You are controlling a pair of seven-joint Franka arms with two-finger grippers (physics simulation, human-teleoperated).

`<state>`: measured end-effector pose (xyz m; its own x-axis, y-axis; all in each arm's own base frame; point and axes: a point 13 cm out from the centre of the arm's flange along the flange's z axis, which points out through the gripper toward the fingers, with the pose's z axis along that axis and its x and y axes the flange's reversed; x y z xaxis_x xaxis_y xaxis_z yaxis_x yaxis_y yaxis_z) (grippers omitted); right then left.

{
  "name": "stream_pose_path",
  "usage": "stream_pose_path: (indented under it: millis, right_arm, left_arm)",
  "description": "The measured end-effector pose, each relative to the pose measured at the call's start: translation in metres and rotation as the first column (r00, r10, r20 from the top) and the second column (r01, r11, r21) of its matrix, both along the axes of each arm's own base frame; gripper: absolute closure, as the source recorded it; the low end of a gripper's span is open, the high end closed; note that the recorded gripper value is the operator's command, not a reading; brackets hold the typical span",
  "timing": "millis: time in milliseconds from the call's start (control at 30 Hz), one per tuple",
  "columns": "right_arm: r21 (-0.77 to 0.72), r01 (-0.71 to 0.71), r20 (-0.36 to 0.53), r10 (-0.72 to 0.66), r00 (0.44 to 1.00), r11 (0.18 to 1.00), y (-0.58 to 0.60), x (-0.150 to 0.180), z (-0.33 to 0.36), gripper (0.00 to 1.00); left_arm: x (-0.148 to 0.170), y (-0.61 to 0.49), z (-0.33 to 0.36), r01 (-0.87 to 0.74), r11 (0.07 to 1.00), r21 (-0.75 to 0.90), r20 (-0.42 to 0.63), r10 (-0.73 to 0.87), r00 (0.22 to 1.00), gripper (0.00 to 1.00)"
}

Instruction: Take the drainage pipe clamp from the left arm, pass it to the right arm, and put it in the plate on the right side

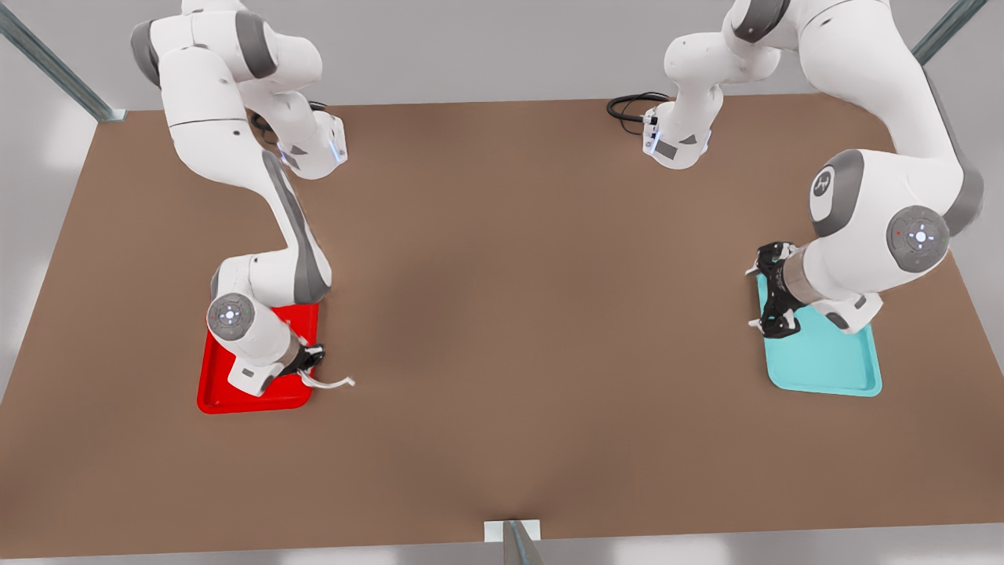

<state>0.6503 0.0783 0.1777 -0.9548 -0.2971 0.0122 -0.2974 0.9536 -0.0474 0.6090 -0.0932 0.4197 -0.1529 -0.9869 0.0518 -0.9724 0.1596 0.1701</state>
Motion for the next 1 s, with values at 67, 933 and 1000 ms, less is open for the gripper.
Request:
stream_pose_path:
  millis: [67, 933, 1000]
  right_arm:
    - [-0.04, 0.029, -0.041, -0.03, 0.999, 0.999, -0.059, -0.011, -0.005, 0.79]
    - [-0.032, 0.128, 0.045, -0.127, 0.991, 0.991, -0.144, 0.008, 0.203, 0.0]
    - [-0.007, 0.168, -0.02, -0.168, 0.986, 0.986, -0.138, -0.037, 0.24, 0.0]
  left_arm:
    - [-0.012, -0.01, 0.003, 0.188, 0.982, -0.012, -0.019, -0.189, 0.982, 0.0]
    - [-0.036, -0.026, 0.002, 0.919, 0.277, -0.281, 0.05, -0.952, 0.302, 0.0]
    - [-0.037, -0.025, 0.001, 0.926, 0.244, -0.289, 0.057, -0.961, 0.271, 0.0]
